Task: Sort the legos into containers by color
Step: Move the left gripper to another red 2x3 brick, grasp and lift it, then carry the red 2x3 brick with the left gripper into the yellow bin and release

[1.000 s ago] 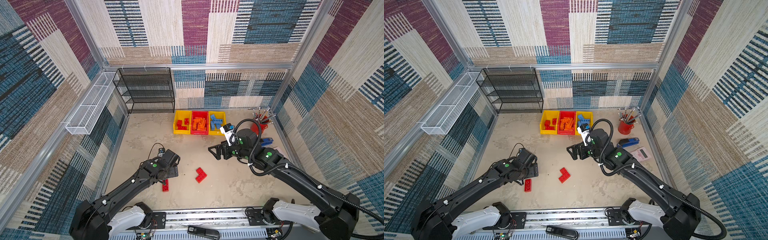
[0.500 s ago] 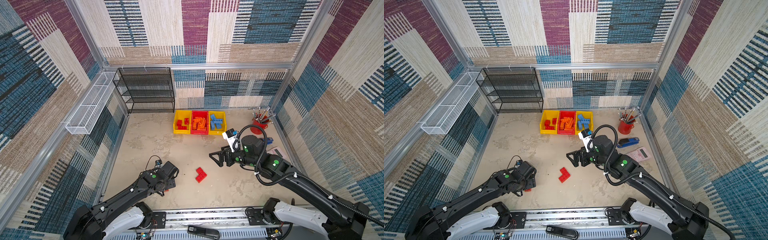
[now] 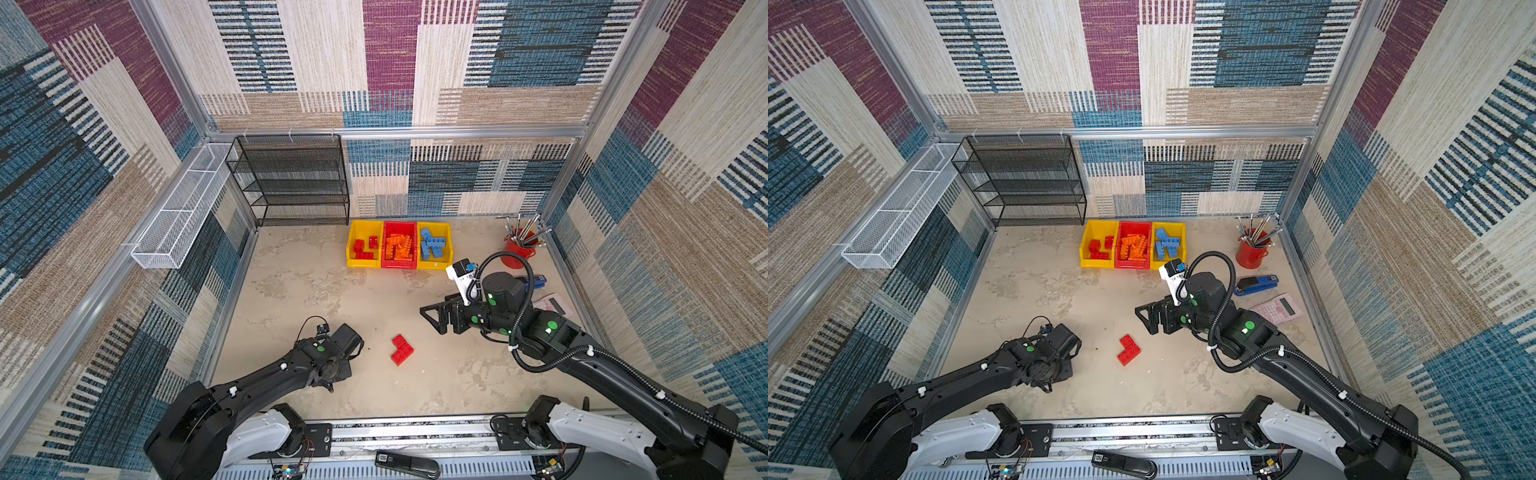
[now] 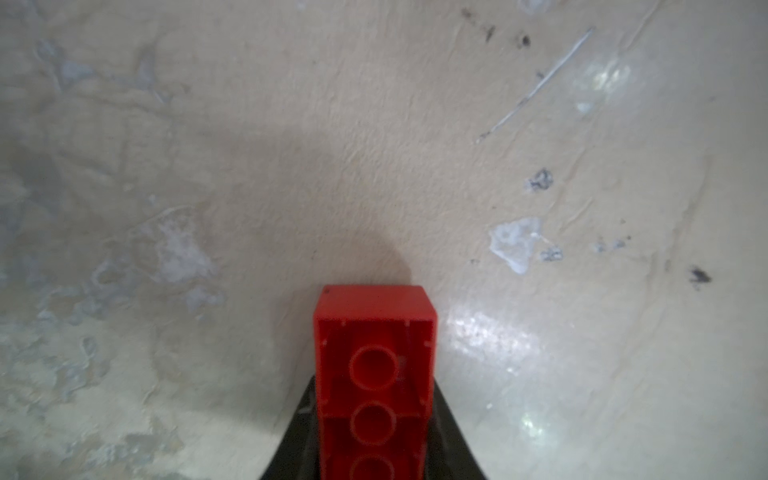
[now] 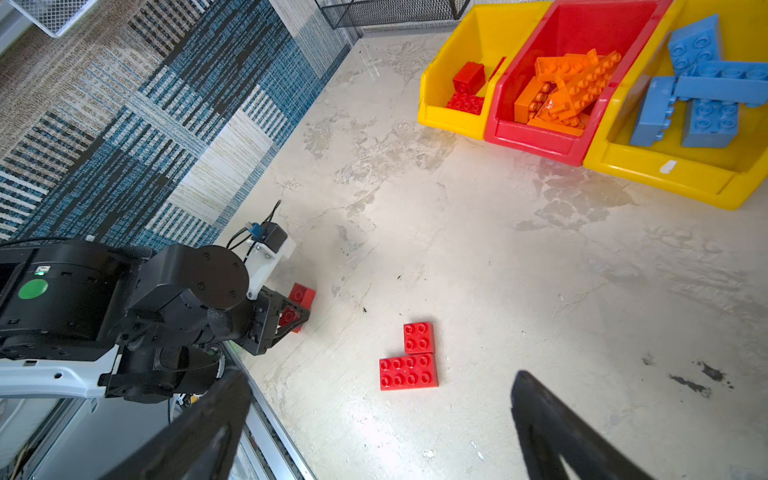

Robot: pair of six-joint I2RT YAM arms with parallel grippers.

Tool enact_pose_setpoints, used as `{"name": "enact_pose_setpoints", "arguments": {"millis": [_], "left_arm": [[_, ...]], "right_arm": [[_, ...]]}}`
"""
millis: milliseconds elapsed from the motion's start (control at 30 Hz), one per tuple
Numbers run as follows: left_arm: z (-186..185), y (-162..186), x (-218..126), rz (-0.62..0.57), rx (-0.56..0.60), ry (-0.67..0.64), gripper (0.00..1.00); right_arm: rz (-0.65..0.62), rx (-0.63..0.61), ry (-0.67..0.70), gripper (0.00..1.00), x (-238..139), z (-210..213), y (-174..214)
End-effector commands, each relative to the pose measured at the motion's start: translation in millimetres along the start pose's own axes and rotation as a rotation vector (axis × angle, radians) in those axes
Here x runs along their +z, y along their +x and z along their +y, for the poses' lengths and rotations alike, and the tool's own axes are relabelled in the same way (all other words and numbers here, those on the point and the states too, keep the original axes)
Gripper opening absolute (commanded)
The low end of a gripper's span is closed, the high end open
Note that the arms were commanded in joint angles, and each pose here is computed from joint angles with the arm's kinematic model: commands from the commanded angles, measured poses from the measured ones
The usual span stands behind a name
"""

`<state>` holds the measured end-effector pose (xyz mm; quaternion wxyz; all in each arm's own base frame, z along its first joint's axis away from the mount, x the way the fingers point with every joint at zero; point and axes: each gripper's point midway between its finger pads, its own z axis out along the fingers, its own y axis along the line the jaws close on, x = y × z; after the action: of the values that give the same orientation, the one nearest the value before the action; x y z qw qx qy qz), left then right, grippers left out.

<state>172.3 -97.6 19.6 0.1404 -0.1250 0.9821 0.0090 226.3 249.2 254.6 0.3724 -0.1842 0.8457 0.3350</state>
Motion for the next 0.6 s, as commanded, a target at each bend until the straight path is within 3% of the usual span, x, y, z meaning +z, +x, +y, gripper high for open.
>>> {"name": "enact_pose_setpoints", "arguments": {"millis": [0,233,567], "left_arm": [[-7.6,-11.7,-5.0,-0.016,0.034,-0.013,0.18],[-56.7,-84.0,-41.3,-0.137,0.125,0.001,0.17],[-135.2,-252.6,-74.2,-0.262,0.165,0.082,0.19]], "right_arm": [[-0.036,-0.009,0.02,0.99,-0.6,-2.6,-7.3],[-0.081,-0.021,0.069,0.99,-7.9,-9.2,-16.2],[-0.126,-0.027,0.126,0.99,-17.8,-12.6,-35.2]]}}
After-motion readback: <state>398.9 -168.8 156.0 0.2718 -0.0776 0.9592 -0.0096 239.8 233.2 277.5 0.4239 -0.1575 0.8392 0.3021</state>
